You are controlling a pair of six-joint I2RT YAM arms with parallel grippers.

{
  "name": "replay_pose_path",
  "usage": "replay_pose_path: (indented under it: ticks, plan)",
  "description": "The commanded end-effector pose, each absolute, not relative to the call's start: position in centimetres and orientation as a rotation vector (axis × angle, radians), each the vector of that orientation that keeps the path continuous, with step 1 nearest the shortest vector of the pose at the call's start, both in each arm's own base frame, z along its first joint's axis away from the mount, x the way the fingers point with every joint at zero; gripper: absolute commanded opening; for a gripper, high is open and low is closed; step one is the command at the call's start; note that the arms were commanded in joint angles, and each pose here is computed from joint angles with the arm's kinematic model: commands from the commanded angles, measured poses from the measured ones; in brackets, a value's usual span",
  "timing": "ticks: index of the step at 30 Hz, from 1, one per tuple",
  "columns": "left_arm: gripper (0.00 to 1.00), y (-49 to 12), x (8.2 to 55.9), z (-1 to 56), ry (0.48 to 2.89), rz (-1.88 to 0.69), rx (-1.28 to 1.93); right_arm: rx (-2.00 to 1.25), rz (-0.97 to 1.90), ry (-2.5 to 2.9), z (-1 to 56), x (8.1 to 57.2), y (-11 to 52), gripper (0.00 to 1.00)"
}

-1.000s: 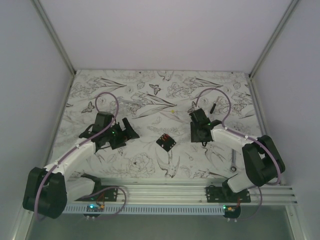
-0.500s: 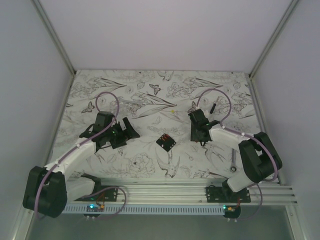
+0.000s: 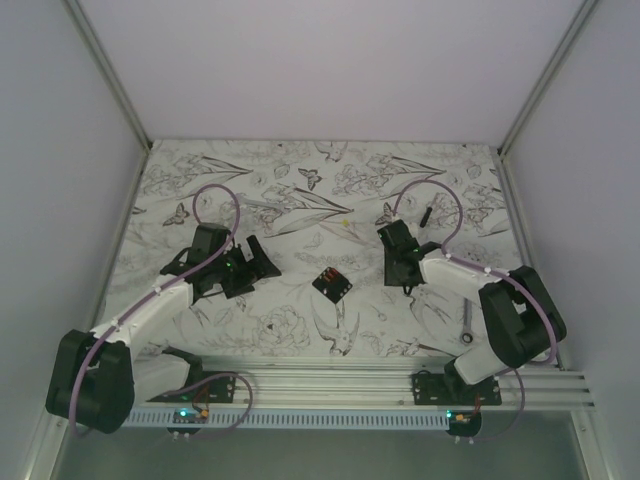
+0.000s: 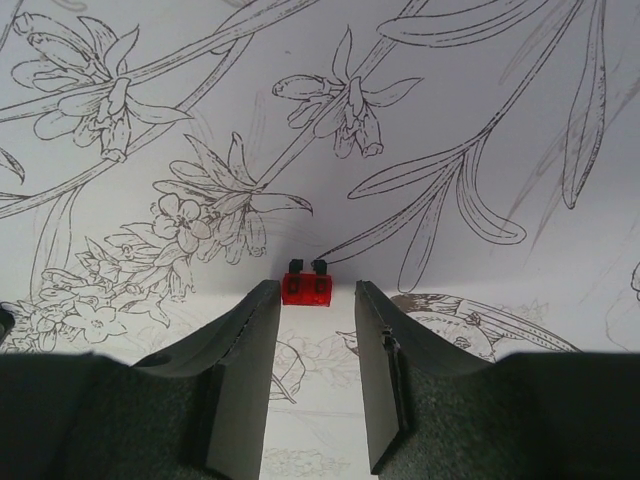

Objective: Snap on the fuse box
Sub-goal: Pick up the fuse from the center of the board.

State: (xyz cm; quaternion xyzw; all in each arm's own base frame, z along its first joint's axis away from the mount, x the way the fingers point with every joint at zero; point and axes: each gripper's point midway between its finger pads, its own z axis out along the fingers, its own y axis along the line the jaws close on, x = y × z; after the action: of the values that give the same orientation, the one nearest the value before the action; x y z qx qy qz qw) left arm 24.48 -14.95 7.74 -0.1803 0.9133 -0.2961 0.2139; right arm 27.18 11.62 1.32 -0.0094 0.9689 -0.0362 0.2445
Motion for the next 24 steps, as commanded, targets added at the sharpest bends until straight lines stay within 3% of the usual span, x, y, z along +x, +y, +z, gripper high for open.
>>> replay_pose_path:
  ticks: [1,24]
  plan:
    - [1.00,-15.5,24.8,8.5,2.521,-0.851,-0.478,-0.067,-0.098,2.661,1.4,26.8,11.4,0.42]
    - [1.00,-15.8,25.2,8.6,2.526,-0.863,-0.471,-0.062,-0.118,2.745,-0.1,26.3,10.9,0.31]
